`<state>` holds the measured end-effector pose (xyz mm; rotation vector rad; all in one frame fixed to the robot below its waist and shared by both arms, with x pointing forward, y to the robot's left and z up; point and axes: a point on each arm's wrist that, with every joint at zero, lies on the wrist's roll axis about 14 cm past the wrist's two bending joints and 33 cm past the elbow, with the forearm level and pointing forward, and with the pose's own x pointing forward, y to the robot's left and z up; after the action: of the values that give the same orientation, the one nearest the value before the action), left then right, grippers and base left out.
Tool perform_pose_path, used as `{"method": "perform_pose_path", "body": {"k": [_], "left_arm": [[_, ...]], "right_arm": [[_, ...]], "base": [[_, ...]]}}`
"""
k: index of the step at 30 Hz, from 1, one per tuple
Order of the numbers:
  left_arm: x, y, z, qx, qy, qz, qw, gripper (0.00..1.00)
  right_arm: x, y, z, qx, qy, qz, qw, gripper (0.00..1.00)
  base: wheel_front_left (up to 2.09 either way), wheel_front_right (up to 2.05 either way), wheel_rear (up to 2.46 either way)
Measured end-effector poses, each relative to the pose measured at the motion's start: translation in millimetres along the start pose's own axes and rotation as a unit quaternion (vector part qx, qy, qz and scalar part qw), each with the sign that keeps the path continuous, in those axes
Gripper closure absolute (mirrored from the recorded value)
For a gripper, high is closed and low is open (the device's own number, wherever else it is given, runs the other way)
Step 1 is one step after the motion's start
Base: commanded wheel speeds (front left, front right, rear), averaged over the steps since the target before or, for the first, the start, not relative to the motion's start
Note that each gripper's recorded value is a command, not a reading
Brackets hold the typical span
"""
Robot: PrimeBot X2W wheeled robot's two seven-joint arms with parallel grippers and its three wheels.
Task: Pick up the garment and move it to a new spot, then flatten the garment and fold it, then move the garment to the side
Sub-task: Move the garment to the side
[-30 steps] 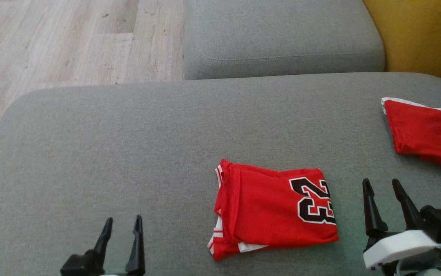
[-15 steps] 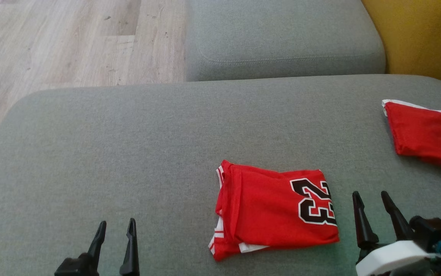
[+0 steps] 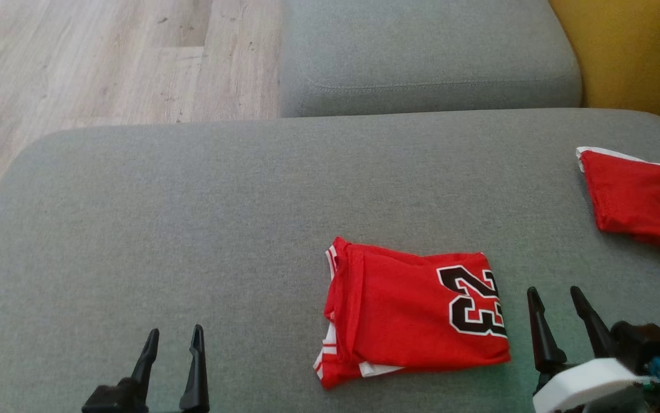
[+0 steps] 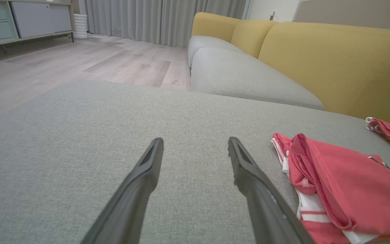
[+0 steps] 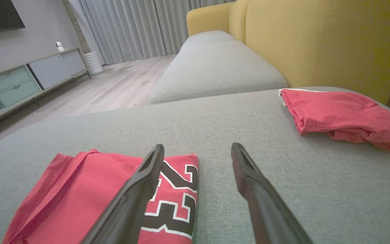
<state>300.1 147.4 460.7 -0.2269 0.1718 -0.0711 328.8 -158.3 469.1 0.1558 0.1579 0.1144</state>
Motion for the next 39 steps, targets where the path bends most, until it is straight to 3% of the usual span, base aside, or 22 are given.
{"method": "perform_pose_path", "body": {"k": [10, 20, 30, 33, 34, 35, 36, 37, 38, 39], "left_arm": [[-4.9, 10.6, 0.3, 0.000, -0.002, 0.023, 1.000, 0.00], [-14.4, 31.1, -7.4, -0.011, 0.008, 0.066, 0.998, 0.00], [-11.2, 47.2, -8.7, -0.012, 0.013, 0.096, 0.995, 0.00], [-12.1, 50.4, -12.1, -0.013, 0.019, 0.103, 0.994, 0.00], [-12.0, 50.7, -12.9, -0.013, 0.020, 0.104, 0.994, 0.00], [-11.6, 50.7, -13.6, -0.013, 0.022, 0.104, 0.994, 0.00], [-10.8, 50.0, -13.9, -0.012, 0.023, 0.102, 0.994, 0.00], [-9.7, 48.8, -14.1, -0.010, 0.023, 0.100, 0.995, 0.00], [-8.1, 47.0, -13.9, -0.008, 0.023, 0.096, 0.995, 0.00], [-6.3, 44.8, -13.7, -0.006, 0.023, 0.091, 0.996, 0.00]], "right_arm": [[19.0, 0.2, -10.1, -0.063, 0.119, 0.001, 0.991, 0.00], [35.9, 4.5, -60.7, -0.044, 0.272, 0.012, 0.961, 0.00], [58.0, 15.7, -98.9, -0.012, 0.349, 0.027, 0.936, 0.00], [65.7, 20.0, -101.5, -0.006, 0.353, 0.033, 0.935, 0.00], [68.5, 21.2, -101.4, -0.004, 0.351, 0.035, 0.936, 0.22], [70.7, 22.1, -100.9, -0.001, 0.349, 0.036, 0.936, 0.52], [72.2, 22.8, -100.0, 0.004, 0.345, 0.036, 0.938, 0.69], [73.3, 23.3, -99.4, 0.009, 0.342, 0.037, 0.939, 0.93], [73.9, 22.6, -98.9, 0.012, 0.339, 0.036, 0.940, 1.00], [74.0, 21.0, -98.2, 0.013, 0.335, 0.033, 0.941, 1.00]], "base": [[0.00, 0.00, 0.00], [0.00, 0.00, 0.00], [0.00, 0.00, 0.00], [0.00, 0.00, 0.00], [0.00, 0.00, 0.00], [0.00, 0.00, 0.00], [0.00, 0.00, 0.00], [0.00, 0.00, 0.00], [0.00, 0.00, 0.00], [0.00, 0.00, 0.00]]}}
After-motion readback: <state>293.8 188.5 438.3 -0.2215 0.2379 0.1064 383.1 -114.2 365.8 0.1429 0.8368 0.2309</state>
